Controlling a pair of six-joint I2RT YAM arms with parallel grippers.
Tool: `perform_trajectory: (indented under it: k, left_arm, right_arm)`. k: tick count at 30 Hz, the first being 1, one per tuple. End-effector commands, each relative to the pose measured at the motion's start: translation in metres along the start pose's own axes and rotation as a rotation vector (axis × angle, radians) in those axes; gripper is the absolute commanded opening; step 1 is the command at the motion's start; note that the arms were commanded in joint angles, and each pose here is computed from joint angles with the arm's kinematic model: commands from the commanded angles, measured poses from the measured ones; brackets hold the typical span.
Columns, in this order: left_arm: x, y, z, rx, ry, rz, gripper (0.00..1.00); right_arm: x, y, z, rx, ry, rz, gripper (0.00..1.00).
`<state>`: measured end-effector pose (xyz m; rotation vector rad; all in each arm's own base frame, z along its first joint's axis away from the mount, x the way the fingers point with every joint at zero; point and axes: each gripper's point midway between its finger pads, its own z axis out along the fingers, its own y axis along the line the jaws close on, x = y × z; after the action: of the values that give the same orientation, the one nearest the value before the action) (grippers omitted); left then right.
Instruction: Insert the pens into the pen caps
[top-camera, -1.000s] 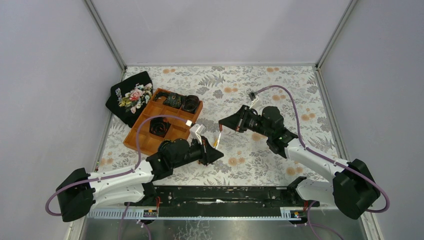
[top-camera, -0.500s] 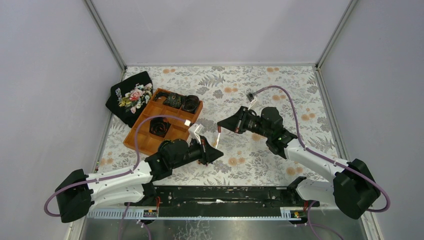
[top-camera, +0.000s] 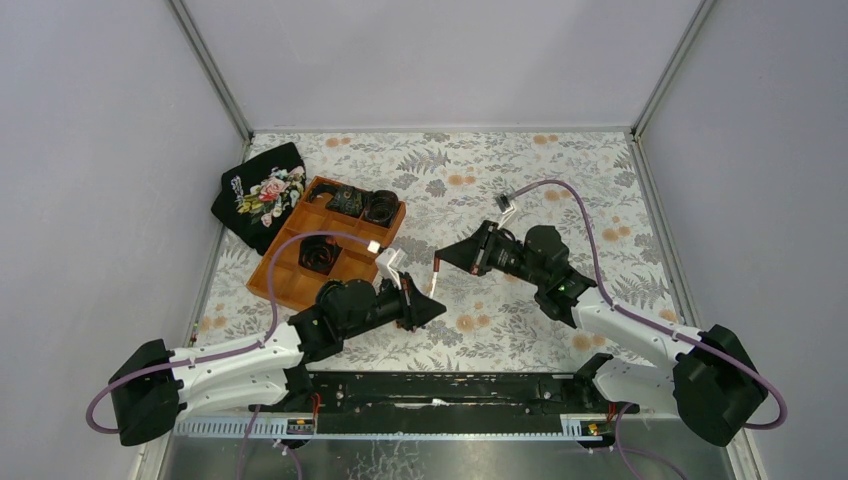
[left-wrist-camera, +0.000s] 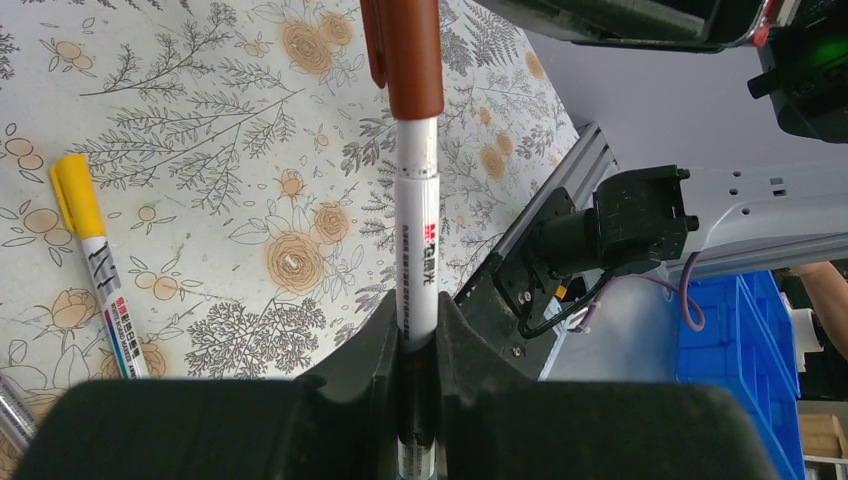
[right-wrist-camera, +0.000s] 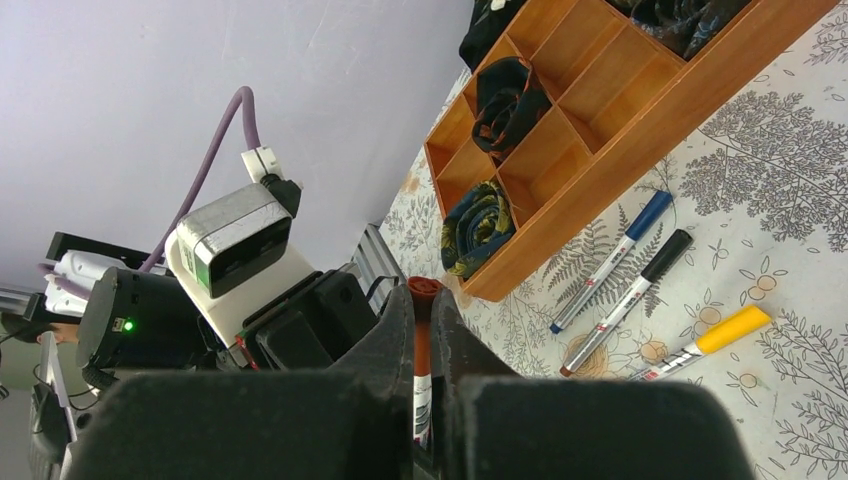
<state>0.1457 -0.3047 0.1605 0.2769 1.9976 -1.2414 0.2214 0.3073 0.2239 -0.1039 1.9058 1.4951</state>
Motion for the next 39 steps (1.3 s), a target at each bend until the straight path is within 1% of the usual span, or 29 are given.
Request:
perform_trajectory:
  k: [1, 3, 4, 7, 8, 9, 11, 14, 18, 19, 21, 22, 24, 25, 27, 28, 30, 31, 39]
  left_arm:
    - [-0.031, -0.015, 0.003, 0.025, -0.108, 0.007, 0.00]
    - [-0.032, -0.016, 0.003, 0.026, -0.109, 0.009, 0.00]
    - [-0.033, -0.016, 0.002, 0.028, -0.112, 0.010, 0.00]
    - [-0.034, -0.017, 0.001, 0.032, -0.117, 0.015, 0.00]
    - [-0.034, -0.018, 0.001, 0.033, -0.115, 0.016, 0.00]
    - [-0.034, -0.017, 0.000, 0.033, -0.115, 0.018, 0.00]
    - [-0.034, -0.018, -0.001, 0.035, -0.115, 0.020, 0.00]
    - [-0.034, -0.018, -0.003, 0.038, -0.117, 0.020, 0.00]
    - [-0.034, -0.020, -0.004, 0.046, -0.115, 0.025, 0.00]
    - [-0.034, -0.020, -0.004, 0.047, -0.114, 0.025, 0.00]
    - [-0.033, -0.020, -0.005, 0.048, -0.112, 0.025, 0.00]
    - [-0.033, -0.020, -0.005, 0.048, -0.112, 0.025, 0.00]
    - [-0.034, -0.021, -0.006, 0.051, -0.114, 0.027, 0.00]
    - [-0.034, -0.021, -0.006, 0.051, -0.114, 0.027, 0.00]
    - [-0.036, -0.022, -0.007, 0.052, -0.121, 0.026, 0.00]
    - [-0.038, -0.023, -0.007, 0.056, -0.127, 0.026, 0.00]
    - [-0.043, -0.025, -0.007, 0.053, -0.143, 0.030, 0.00]
    - [-0.046, -0.026, -0.006, 0.052, -0.155, 0.035, 0.00]
    - [-0.080, -0.038, 0.000, 0.029, -0.234, 0.085, 0.00]
  right_arm:
    - [0.029, 0.025, -0.006, -0.123, 0.128, -0.044, 0.00]
    - [0.035, 0.025, -0.007, -0.130, 0.171, -0.060, 0.00]
    - [0.037, 0.023, -0.007, -0.119, 0.186, -0.062, 0.03]
    - [0.033, 0.023, -0.005, -0.109, 0.163, -0.052, 0.33]
    - [0.030, 0.024, -0.004, -0.108, 0.152, -0.055, 0.41]
    - [0.026, 0.026, -0.002, -0.111, 0.144, -0.059, 0.48]
    - [0.018, 0.032, 0.003, -0.120, 0.121, -0.067, 0.57]
    - [0.003, 0.042, 0.010, -0.132, 0.080, -0.081, 0.65]
    - [-0.010, 0.046, 0.017, -0.128, 0.045, -0.095, 0.66]
    - [-0.012, 0.048, 0.019, -0.129, 0.043, -0.096, 0.66]
    - [-0.014, 0.048, 0.023, -0.123, 0.049, -0.102, 0.62]
    - [-0.014, 0.048, 0.024, -0.117, 0.054, -0.107, 0.59]
    - [-0.014, 0.046, 0.027, -0.108, 0.063, -0.112, 0.50]
    - [-0.013, 0.045, 0.027, -0.104, 0.069, -0.115, 0.42]
    - [-0.009, 0.041, 0.027, -0.095, 0.089, -0.116, 0.21]
    - [-0.006, 0.040, 0.026, -0.092, 0.101, -0.115, 0.12]
    - [0.002, 0.036, 0.023, -0.089, 0.131, -0.106, 0.03]
    - [0.007, 0.032, 0.021, -0.085, 0.148, -0.098, 0.00]
    - [0.042, 0.015, 0.004, -0.058, 0.228, -0.019, 0.00]
